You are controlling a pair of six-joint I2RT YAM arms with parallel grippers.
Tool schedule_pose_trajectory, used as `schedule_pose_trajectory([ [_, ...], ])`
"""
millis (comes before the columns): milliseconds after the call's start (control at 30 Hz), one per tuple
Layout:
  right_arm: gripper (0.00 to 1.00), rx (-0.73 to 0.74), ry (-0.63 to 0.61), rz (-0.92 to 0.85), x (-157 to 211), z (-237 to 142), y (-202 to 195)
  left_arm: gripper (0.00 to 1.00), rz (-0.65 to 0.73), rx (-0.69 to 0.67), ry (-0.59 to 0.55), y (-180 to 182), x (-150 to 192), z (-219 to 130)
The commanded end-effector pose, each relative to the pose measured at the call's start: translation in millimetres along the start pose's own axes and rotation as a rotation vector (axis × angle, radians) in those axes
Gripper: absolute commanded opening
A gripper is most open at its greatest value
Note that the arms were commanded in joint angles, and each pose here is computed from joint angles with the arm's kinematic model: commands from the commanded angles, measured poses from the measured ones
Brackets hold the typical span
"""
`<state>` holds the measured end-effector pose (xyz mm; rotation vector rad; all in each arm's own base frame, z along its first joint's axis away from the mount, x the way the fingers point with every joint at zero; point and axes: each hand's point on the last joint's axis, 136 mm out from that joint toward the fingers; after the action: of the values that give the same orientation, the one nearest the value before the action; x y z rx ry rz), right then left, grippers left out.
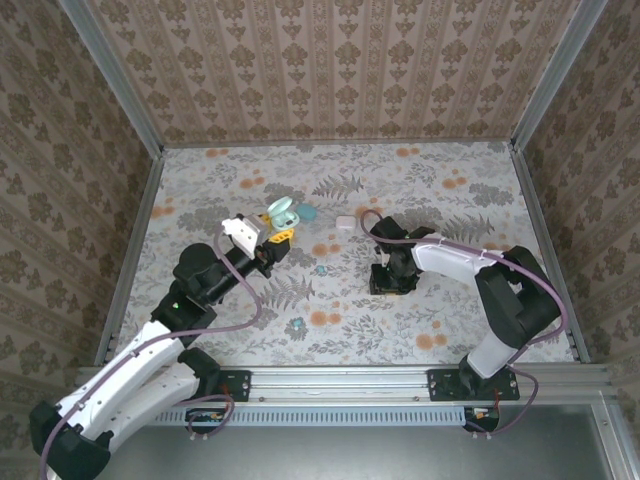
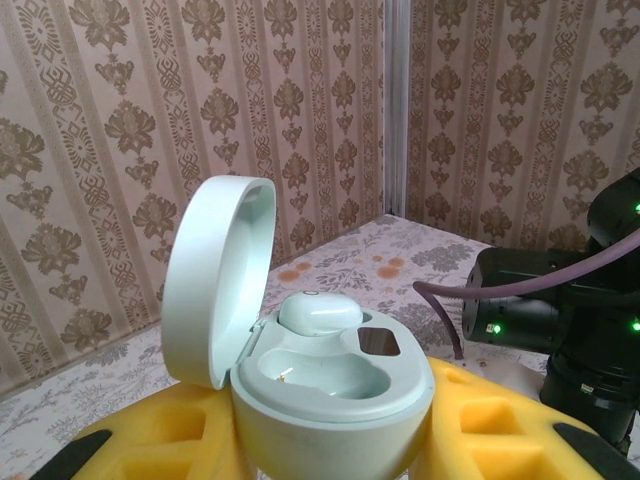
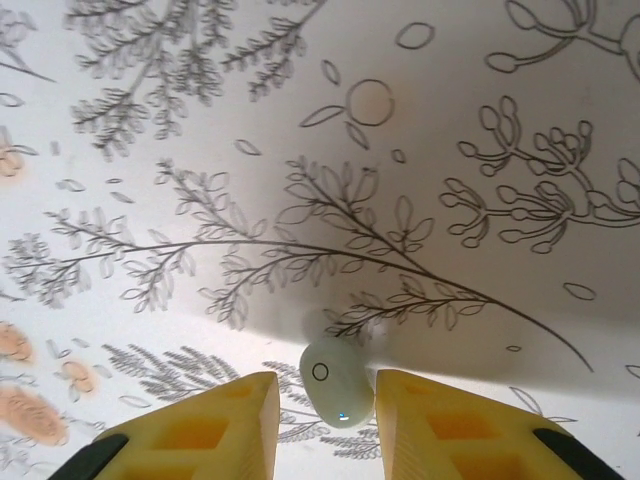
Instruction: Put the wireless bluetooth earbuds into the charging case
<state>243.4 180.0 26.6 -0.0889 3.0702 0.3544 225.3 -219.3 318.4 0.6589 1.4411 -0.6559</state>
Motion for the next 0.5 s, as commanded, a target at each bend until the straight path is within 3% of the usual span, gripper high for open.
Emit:
schedule_pose_trajectory([
  [0,0.34,-0.054,0.022,0.002,5.9,-6.1,10.1,0.18,-0.001,0.012,-0.088,-0.9,-31.8,-1.6],
  [267,0.34,-0.072,0.062,-0.007,15.5,-4.5,15.5,0.18,-0.005,0.016,-0.083,-1.4,-30.4,-0.4],
  [467,0.35,0.009,0.044,-0.037,10.2,-8.4,10.0,0.18,-0.006,0.014,-0.084,-0.9,-30.9,-0.4],
])
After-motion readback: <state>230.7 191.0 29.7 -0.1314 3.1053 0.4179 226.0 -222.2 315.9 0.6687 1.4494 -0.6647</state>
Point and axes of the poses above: each hand's point on the last joint's axis, 136 mm out from that joint toward the fingers, its own z axis out along the fingers, its own y axis along the line the jaws close on, x = y × z, and after that the axes turned 2 degrees about -z, right-handed
